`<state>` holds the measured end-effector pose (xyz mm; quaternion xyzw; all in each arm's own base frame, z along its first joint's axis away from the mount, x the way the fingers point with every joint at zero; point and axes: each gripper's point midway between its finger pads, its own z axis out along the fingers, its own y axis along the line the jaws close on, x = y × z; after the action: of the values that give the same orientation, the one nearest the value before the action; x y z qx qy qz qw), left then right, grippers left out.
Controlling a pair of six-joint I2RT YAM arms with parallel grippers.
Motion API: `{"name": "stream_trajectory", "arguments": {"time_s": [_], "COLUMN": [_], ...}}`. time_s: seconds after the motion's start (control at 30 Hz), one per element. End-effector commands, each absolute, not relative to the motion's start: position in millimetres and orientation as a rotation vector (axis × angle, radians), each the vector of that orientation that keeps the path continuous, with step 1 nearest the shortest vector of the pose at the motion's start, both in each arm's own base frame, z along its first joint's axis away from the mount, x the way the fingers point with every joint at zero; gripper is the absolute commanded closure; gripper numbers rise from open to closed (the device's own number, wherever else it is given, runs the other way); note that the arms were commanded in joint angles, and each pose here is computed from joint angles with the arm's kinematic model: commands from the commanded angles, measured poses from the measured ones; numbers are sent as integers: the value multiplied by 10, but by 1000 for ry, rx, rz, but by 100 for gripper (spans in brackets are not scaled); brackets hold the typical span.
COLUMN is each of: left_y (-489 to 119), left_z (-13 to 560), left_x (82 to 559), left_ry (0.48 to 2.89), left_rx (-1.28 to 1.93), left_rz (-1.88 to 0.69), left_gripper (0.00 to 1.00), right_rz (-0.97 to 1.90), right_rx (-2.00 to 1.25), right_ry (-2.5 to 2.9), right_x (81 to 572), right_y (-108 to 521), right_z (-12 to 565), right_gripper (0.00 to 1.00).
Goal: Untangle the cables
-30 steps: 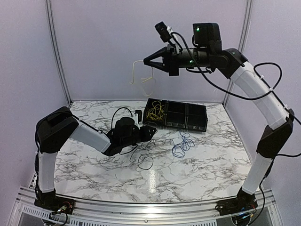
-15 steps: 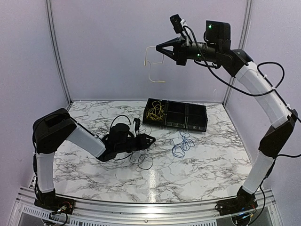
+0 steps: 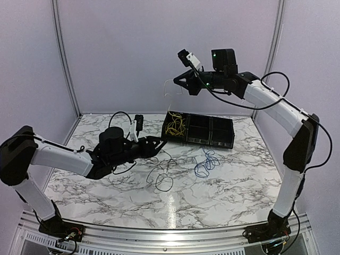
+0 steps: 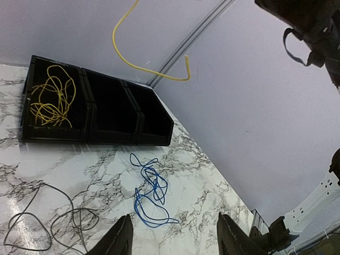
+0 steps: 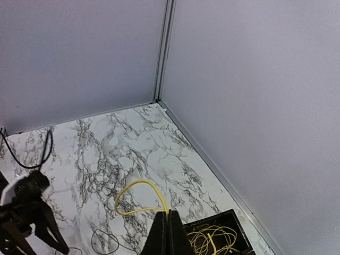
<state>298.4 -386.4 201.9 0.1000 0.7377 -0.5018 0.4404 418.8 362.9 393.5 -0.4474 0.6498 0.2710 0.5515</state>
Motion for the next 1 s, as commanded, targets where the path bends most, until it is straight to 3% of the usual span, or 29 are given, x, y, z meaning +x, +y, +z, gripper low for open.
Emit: {"name": "stream_trajectory", "arguments": {"time_s": [0.0,0.63,0.97], "left_y": [-3592,-2679,-2616], "left_z": [2140,2191,2160], "left_x": [2979,2656,2591], "left_ry": [1826,1879,1903], "left_rx": [227,61,21], "left_rz": [-1106,-909,-896], "left_gripper": [43,41,41], "right_rz": [541,318,161], "right_rx": [-1034,-1025,-1033], "right_ry": [1548,1692,1782], "right_x": [4537,5776,6002], "right_y": [3594,3689,3515], "right_z": [3710,2216,1568], "right_gripper": [100,100,100]}}
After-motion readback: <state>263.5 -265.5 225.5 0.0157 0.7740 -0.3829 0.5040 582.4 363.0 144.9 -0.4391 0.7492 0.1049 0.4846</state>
